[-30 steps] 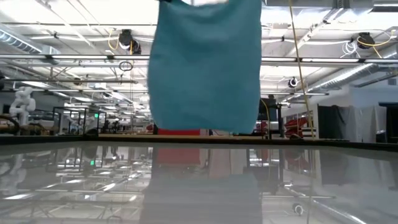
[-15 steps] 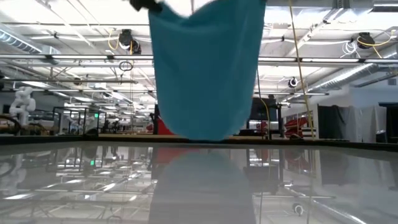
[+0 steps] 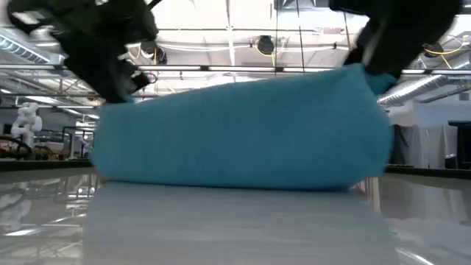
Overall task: Roll towel
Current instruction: Roll the blue towel
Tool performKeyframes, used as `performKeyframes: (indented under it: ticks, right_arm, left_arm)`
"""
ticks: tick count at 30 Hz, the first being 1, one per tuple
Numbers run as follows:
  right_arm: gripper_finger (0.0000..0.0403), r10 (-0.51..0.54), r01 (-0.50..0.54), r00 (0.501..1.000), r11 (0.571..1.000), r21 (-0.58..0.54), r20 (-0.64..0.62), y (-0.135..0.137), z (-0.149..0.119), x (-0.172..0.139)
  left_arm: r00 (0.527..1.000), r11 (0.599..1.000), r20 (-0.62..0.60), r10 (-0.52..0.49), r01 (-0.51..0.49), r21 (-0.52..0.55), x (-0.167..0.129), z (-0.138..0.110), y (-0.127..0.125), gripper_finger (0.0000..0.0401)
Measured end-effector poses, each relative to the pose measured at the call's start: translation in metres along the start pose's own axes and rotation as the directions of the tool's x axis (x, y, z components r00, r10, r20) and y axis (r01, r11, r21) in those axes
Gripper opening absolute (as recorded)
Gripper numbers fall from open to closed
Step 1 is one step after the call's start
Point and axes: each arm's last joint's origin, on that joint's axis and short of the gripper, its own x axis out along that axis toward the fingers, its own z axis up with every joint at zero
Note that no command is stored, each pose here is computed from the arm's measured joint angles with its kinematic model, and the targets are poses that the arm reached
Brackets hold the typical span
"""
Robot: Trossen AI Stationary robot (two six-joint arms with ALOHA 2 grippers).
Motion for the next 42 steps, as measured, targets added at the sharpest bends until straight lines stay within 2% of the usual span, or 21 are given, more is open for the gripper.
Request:
performKeyframes:
  ticks: [4, 7, 11, 16, 21, 24, 26, 35, 38, 42]
  right_arm:
    - [0.0000, 0.045, -0.045, 0.999, 0.999, 0.009, 0.012, 0.009, -0.012, 0.011]
    - [0.0000, 0.058, -0.059, 0.997, 0.998, 0.003, 0.049, 0.013, -0.010, 0.013]
    - [0.0000, 0.005, -0.006, 0.997, 1.000, 0.005, 0.076, 0.008, -0.004, 0.012]
    - [0.0000, -0.040, 0.036, 0.992, 0.999, 0.041, 0.116, -0.004, 0.009, 0.002]
    - [0.0000, -0.203, 0.195, 0.970, 0.978, 0.072, 0.134, -0.019, 0.013, -0.023]
    - [0.0000, -0.326, 0.311, 0.934, 0.943, 0.114, 0.147, -0.031, 0.015, -0.040]
    - [0.0000, -0.383, 0.362, 0.910, 0.921, 0.145, 0.161, -0.039, 0.018, -0.049]
    - [0.0000, -0.497, 0.460, 0.851, 0.862, 0.214, 0.172, -0.080, 0.037, -0.065]
    - [0.0000, -0.535, 0.494, 0.831, 0.836, 0.240, 0.151, -0.094, 0.040, -0.068]
    - [0.0000, -0.584, 0.544, 0.806, 0.794, 0.270, 0.094, -0.110, 0.039, -0.071]
  left_arm:
    - [0.998, 0.998, 0.001, -0.065, 0.065, 0.021, 0.021, -0.004, -0.024, 0.0000]
    - [0.998, 0.997, 0.007, -0.068, 0.068, 0.048, 0.028, -0.003, -0.034, 0.0000]
    - [0.999, 0.998, 0.043, 0.017, -0.020, 0.067, 0.023, 0.010, -0.031, 0.0000]
    - [0.980, 0.975, 0.058, 0.191, -0.197, 0.107, 0.004, 0.028, -0.020, 0.0001]
    - [0.896, 0.893, 0.097, 0.433, -0.441, 0.091, -0.017, 0.036, 0.001, 0.0004]
    - [0.846, 0.848, 0.121, 0.519, -0.527, 0.049, -0.025, 0.041, 0.018, 0.0005]
    - [0.828, 0.832, 0.122, 0.547, -0.554, 0.026, -0.026, 0.044, 0.029, 0.0006]
    - [0.738, 0.758, 0.184, 0.649, -0.648, -0.075, -0.020, 0.063, 0.086, 0.0007]
    - [0.734, 0.748, 0.145, 0.663, -0.659, -0.079, -0.012, 0.062, 0.104, 0.0008]
    - [0.755, 0.758, 0.070, 0.652, -0.647, -0.087, 0.003, 0.055, 0.125, 0.0008]
